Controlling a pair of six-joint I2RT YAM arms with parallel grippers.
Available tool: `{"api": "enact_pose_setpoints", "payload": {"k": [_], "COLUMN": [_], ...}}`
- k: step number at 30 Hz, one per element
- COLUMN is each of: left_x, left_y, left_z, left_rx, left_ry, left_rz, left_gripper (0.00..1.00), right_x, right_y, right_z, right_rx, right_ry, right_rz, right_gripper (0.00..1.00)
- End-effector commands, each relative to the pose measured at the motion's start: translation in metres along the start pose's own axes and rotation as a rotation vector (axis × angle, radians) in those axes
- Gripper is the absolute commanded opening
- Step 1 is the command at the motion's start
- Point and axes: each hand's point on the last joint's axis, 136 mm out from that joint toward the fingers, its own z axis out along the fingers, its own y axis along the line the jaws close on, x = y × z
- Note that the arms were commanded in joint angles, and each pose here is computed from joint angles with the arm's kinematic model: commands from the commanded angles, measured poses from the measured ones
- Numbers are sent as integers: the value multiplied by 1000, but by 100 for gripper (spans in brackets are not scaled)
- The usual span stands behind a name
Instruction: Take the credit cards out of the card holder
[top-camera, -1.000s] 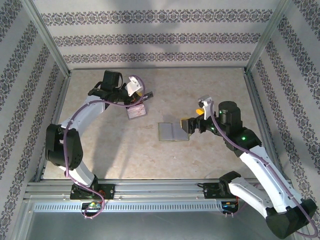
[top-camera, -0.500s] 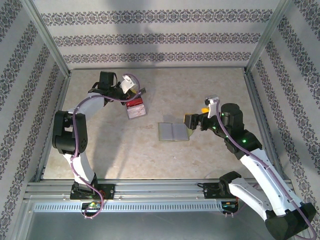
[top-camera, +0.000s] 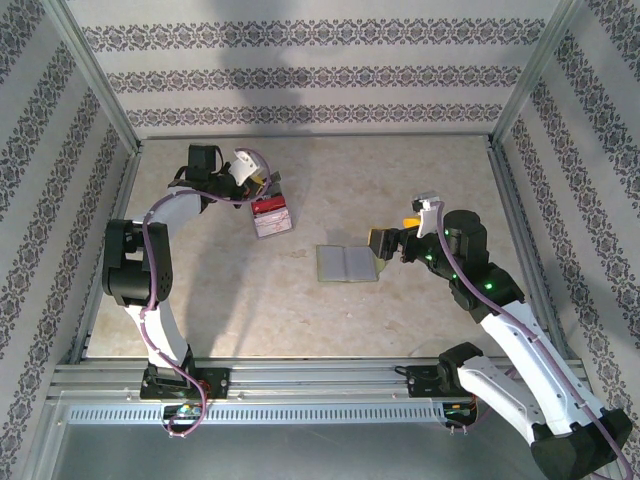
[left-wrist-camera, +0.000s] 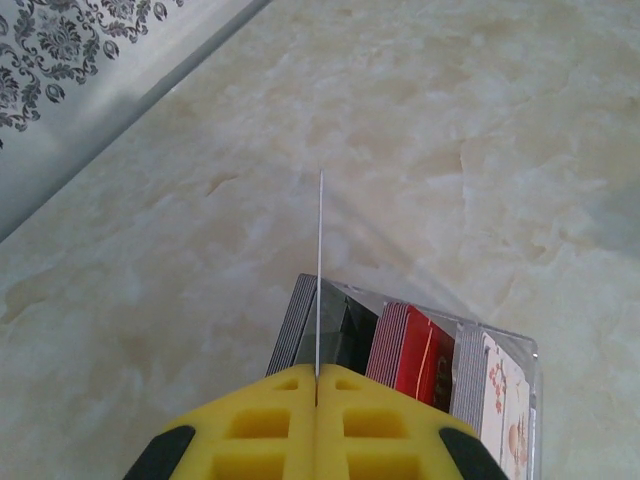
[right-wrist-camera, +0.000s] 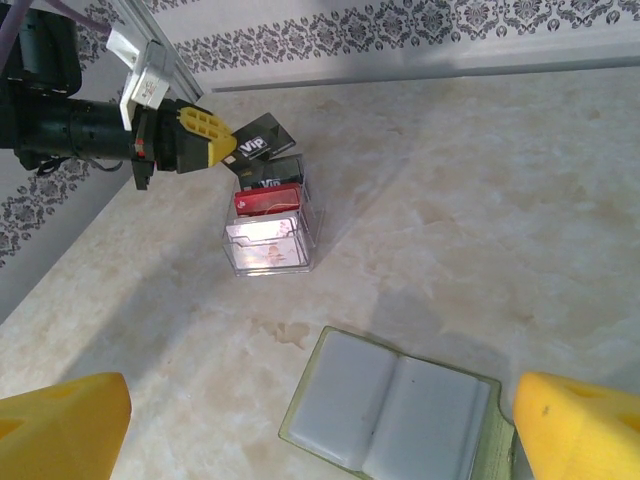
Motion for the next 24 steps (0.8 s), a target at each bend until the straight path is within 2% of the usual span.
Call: {"api": "enact_pose_setpoints", "payload": {"k": [1, 16, 24], "left_x": [10, 31, 38], "left_y": [-2, -16, -9], "left_z": [2, 3, 7], "left_rx": [32, 110, 91], "left_ry": [-3, 52, 82], "left_rz": [37, 65, 78], "left_gripper": [0, 0, 0], "right_x": [-5, -4, -3], "right_y": [-4, -3, -3], "right_z": [-1, 2, 5], "right_rx": [12, 1, -3], "right_ry": [-24, -16, -11], "right_rz": [15, 27, 28], "right_gripper": [98, 98, 98]}}
